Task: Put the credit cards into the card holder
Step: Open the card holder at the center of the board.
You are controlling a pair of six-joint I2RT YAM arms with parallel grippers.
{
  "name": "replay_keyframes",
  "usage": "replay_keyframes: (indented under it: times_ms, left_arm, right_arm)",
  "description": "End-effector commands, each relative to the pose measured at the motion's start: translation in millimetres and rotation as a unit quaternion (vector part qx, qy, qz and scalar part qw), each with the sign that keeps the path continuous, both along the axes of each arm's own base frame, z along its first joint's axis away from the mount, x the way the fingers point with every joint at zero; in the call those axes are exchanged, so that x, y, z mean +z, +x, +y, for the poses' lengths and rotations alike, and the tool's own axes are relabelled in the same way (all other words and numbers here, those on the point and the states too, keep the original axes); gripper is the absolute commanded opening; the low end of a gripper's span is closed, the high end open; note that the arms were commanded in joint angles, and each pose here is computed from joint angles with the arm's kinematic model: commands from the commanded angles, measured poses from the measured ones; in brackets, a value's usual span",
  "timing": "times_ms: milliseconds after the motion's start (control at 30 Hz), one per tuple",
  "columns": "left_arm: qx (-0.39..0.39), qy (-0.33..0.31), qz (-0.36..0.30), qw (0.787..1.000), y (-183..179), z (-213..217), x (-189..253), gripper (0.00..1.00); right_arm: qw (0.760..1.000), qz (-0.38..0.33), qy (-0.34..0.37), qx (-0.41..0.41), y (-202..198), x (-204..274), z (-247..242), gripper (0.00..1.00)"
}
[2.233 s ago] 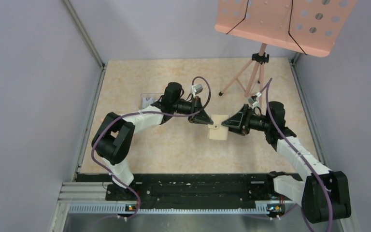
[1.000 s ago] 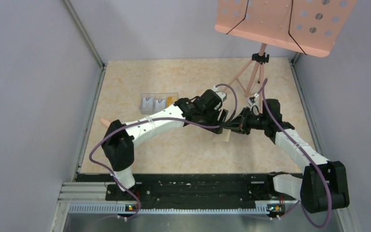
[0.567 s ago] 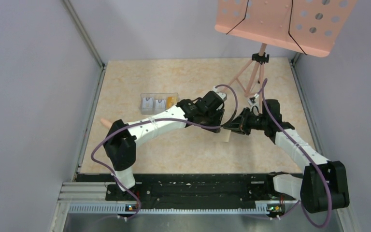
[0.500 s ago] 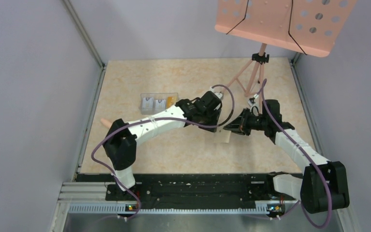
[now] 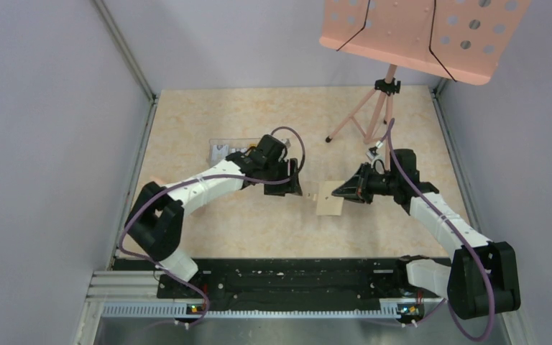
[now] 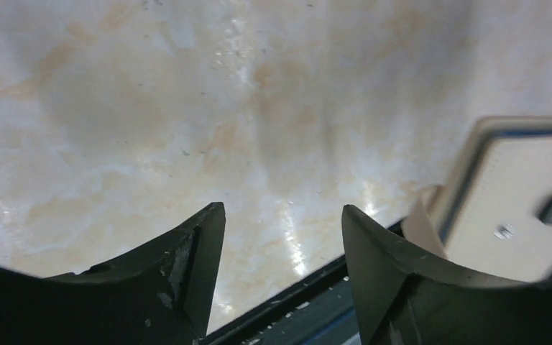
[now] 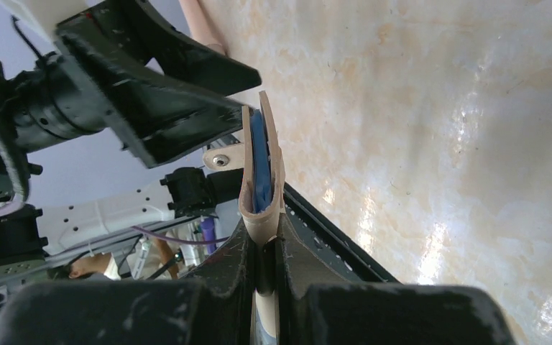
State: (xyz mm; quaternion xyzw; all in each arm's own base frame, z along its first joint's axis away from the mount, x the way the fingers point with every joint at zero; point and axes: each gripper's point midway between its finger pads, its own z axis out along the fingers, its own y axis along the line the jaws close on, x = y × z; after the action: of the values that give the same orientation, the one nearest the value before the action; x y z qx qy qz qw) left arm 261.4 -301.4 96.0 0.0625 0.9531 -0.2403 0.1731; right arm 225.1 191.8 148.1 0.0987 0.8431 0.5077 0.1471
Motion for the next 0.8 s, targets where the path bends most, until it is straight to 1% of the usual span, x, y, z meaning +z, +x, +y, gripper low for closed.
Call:
replay_keyframes:
  times_ms: [0, 100, 167, 233, 367, 500, 533, 600, 700, 767]
  left_arm:
    - [-0.035, -0.190, -0.041, 0.980, -2, -29, 78, 0.69]
    - [-0.060, -0.260, -0.068, 0.961, -9, -35, 105, 0.75]
    - [-0.075, -0.285, -0.071, 0.953, -13, -40, 114, 0.75]
    - [-0.084, -0.284, -0.063, 0.953, -16, -44, 113, 0.75]
    - [-0.103, -0.248, -0.050, 0.962, -17, -53, 95, 0.73]
    - [-0.106, -0.195, -0.028, 0.975, -19, -54, 69, 0.65]
    - [-0.107, -0.190, -0.024, 0.976, -19, -54, 64, 0.61]
    - [-0.106, -0.185, -0.020, 0.977, -19, -53, 59, 0.52]
    - [-0.106, -0.184, -0.019, 0.977, -19, -54, 55, 0.42]
    - [-0.110, -0.185, -0.016, 0.976, -20, -55, 54, 0.37]
  right_arm:
    - [0.999, -0.036, 0.008, 0.019, 4, 16, 5, 0.00]
    - [0.999, -0.035, 0.008, 0.022, 5, 16, 6, 0.00]
    - [0.999, -0.034, 0.008, 0.021, 5, 15, 6, 0.00]
    - [0.999, -0.033, 0.008, 0.021, 5, 15, 6, 0.00]
    - [0.999, -0.031, 0.009, 0.019, 6, 16, 6, 0.00]
    - [0.999, -0.032, 0.011, 0.017, 6, 17, 6, 0.00]
    - [0.999, -0.032, 0.011, 0.016, 7, 17, 6, 0.00]
    - [0.999, -0.031, 0.012, 0.015, 7, 17, 6, 0.00]
    - [0.999, -0.031, 0.013, 0.015, 7, 17, 6, 0.00]
    - [0.999, -0.030, 0.013, 0.016, 7, 16, 6, 0.00]
